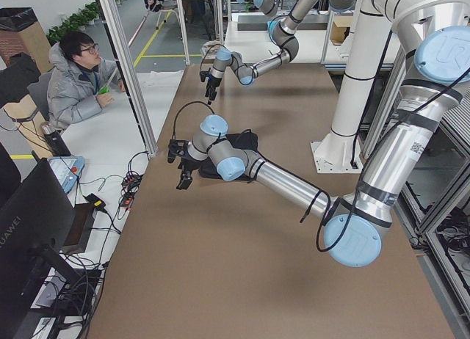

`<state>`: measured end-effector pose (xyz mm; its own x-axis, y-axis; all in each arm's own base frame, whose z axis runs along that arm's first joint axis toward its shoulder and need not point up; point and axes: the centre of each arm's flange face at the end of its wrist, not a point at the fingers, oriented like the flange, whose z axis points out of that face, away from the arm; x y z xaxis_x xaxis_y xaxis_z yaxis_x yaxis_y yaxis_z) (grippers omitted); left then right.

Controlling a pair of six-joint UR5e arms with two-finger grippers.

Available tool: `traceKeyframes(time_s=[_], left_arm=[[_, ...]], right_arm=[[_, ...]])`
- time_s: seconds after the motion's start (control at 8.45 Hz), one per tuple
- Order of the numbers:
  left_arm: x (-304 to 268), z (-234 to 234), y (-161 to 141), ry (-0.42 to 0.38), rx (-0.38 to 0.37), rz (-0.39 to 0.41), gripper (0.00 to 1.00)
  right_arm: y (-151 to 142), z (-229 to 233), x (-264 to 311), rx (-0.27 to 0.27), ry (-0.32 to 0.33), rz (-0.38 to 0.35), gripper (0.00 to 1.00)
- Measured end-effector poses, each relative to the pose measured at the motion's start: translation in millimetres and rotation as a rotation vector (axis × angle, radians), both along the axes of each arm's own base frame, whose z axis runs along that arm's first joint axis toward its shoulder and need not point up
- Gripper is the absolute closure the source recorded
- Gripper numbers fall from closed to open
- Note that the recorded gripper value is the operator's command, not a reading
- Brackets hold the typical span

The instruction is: Fold clothes

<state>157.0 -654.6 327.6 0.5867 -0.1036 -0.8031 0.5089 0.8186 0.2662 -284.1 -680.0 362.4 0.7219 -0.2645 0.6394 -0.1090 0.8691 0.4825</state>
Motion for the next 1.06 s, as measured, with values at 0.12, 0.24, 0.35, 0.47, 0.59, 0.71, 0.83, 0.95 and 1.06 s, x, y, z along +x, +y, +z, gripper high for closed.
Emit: traceKeyframes(time_s=[0.12, 0.24, 0.35, 0.47, 0.59, 0.71, 0.83, 0.95, 1.06], left_arm=[[-28.5, 21.3, -3.2, -0.08, 0.035, 0.022, 0.0], [-66.3, 44.6, -9.3, -0.17, 0.049, 0.035, 0.0], [-104.5, 70.3, -10.2, -0.265, 0.055, 0.057, 0.0], [-144.6, 104.2, -2.5, -0.38, 0.065, 0.091, 0.0], [-174.3, 137.9, 9.2, -0.505, 0.076, 0.133, 0.0], [-193.7, 165.3, 19.3, -0.63, 0.076, 0.161, 0.0], [-206.5, 185.2, 27.6, -0.727, 0.062, 0.17, 0.0], [-213.1, 195.5, 32.6, -0.778, 0.052, 0.173, 0.0], [-215.8, 199.3, 34.7, -0.799, 0.047, 0.173, 0.0]], right_arm=[[-14.6, 24.4, 56.4, 0.003, 0.087, -0.054, 0.05], [-22.1, 55.1, 113.3, 0.013, 0.181, -0.105, 0.05], [-25.2, 81.9, 161.2, 0.014, 0.274, -0.128, 0.05], [-24.0, 108.2, 204.2, 0.008, 0.373, -0.136, 0.05], [-19.7, 129.2, 238.6, 0.0, 0.439, -0.131, 0.05], [-10.5, 151.0, 265.8, -0.011, 0.471, -0.118, 0.05], [-1.6, 166.0, 289.1, -0.015, 0.483, -0.098, 0.05], [5.3, 175.8, 305.6, -0.02, 0.49, -0.087, 0.05], [11.2, 185.9, 314.2, -0.028, 0.498, -0.088, 0.05]])
